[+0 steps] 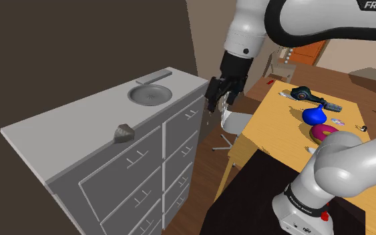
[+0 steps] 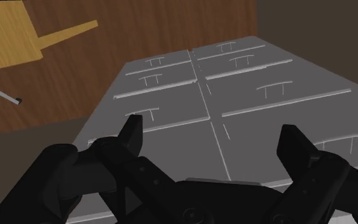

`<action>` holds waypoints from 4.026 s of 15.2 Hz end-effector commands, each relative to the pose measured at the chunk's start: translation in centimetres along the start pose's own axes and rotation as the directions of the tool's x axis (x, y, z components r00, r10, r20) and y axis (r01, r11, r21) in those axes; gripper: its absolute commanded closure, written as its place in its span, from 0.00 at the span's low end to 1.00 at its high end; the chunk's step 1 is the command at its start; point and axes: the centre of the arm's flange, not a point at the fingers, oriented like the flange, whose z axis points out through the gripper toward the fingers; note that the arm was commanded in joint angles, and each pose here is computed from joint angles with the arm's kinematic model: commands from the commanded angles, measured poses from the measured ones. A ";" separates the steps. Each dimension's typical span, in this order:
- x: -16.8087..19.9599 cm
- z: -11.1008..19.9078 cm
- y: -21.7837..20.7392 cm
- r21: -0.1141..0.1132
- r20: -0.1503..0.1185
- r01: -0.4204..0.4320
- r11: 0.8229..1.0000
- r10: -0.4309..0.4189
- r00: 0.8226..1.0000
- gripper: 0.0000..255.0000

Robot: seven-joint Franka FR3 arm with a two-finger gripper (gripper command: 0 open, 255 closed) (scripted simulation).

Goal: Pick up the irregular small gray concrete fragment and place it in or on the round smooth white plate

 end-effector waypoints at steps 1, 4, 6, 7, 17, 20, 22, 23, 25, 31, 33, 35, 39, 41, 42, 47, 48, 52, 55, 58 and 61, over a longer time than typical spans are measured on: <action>0.5 0.2 -2.8 -0.005 -0.015 -0.023 1.000 0.023 1.000 0.00; 1.3 1.0 -6.7 -0.014 -0.038 -0.055 0.998 0.054 0.998 0.00; 2.0 1.5 -9.2 -0.020 -0.053 -0.076 0.997 0.075 0.996 0.00; 2.4 1.7 -10.5 -0.023 -0.060 -0.086 0.996 0.085 0.995 0.00; 6.8 4.4 -22.9 -0.046 -0.137 -0.192 0.980 0.185 0.973 0.00; 8.4 5.2 -26.5 -0.051 -0.160 -0.224 0.973 0.213 0.964 0.00; 9.2 5.5 -28.2 -0.053 -0.171 -0.239 0.970 0.227 0.959 0.00; 9.3 6.1 -28.1 -0.053 -0.171 -0.239 0.970 0.227 0.959 0.00; 9.4 7.1 -28.0 -0.053 -0.171 -0.239 0.970 0.227 0.959 0.00; 9.8 9.5 -27.8 -0.053 -0.171 -0.239 0.970 0.227 0.959 0.00; 9.8 9.5 -27.8 -0.053 -0.171 -0.239 0.970 0.227 0.959 0.00; 9.8 9.5 -27.8 -0.053 -0.171 -0.239 0.970 0.227 0.959 0.00; 9.8 9.5 -27.8 -0.053 -0.171 -0.239 0.970 0.227 0.959 1.00; 9.8 9.5 -27.8 -0.053 -0.171 -0.239 0.970 0.227 0.959 1.00; 9.8 9.5 -27.8 -0.053 -0.171 -0.239 0.970 0.227 0.959 1.00; 9.8 9.5 -27.8 -0.053 -0.171 -0.239 0.970 0.227 0.959 1.00; 9.8 8.9 -27.8 -0.053 -0.171 -0.239 0.970 0.227 0.959 1.00; 10.0 6.8 -28.0 -0.053 -0.171 -0.239 0.970 0.227 0.959 1.00; 10.0 5.3 -28.1 -0.053 -0.171 -0.239 0.970 0.227 0.959 1.00; 10.1 3.7 -28.3 -0.053 -0.171 -0.239 0.970 0.227 0.959 1.00; 10.2 2.1 -28.4 -0.053 -0.171 -0.239 0.970 0.227 0.959 1.00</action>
